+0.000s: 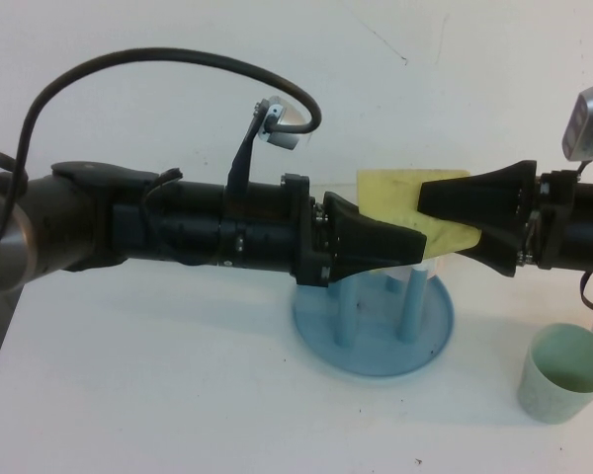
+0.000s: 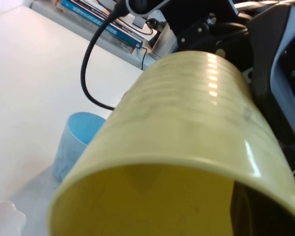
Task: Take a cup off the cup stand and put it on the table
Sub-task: Hand over the cup
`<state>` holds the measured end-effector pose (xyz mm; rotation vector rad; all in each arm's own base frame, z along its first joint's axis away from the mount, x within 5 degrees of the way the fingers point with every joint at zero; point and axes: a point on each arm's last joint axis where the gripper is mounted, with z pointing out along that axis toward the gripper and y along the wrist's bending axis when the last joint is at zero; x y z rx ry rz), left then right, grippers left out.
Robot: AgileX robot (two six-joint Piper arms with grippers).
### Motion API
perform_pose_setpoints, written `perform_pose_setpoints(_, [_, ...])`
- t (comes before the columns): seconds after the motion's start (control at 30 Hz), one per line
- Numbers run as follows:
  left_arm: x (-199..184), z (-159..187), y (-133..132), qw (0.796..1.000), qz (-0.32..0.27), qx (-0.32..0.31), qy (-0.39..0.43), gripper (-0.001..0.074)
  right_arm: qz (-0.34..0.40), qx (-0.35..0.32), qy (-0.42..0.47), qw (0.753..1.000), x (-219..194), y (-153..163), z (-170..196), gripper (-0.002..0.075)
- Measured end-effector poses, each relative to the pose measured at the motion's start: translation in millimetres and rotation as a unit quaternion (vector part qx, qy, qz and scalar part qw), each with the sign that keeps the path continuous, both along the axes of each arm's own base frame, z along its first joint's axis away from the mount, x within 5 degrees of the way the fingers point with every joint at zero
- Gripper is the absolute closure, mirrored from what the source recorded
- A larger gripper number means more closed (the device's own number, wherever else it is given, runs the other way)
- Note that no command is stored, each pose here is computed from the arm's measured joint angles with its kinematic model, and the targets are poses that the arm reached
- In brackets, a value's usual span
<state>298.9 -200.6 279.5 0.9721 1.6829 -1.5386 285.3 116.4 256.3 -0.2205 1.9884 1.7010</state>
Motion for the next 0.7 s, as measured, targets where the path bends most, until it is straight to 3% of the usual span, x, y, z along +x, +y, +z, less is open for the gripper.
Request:
perform_pose_setpoints(0.17, [0, 0, 0, 1.0, 0.001, 0.003, -0.002, 0.0706, 0.0, -0.01, -0.031, 0.999, 0, 0, 0, 0.0138])
perform_pose_setpoints(0.33, [1, 1, 0, 1.0, 0.005, -0.003, 0.004, 0.0711, 0.01, -0.027, -0.049, 0.998, -1, 1, -2, 0.0057])
perform_pose_setpoints(0.47, [1, 1, -1, 1.0, 0.006, -0.002, 0.006, 0.0713, 0.006, -0.028, -0.047, 0.999, 0, -6, -3, 0.0038])
perform_pose_setpoints(0.7, [-11, 3, 4, 0.997, -0.022, 0.065, -0.028, 0.0715, -0.04, -0.024, -0.033, 0.998, 9, -33, -2, 0.0034])
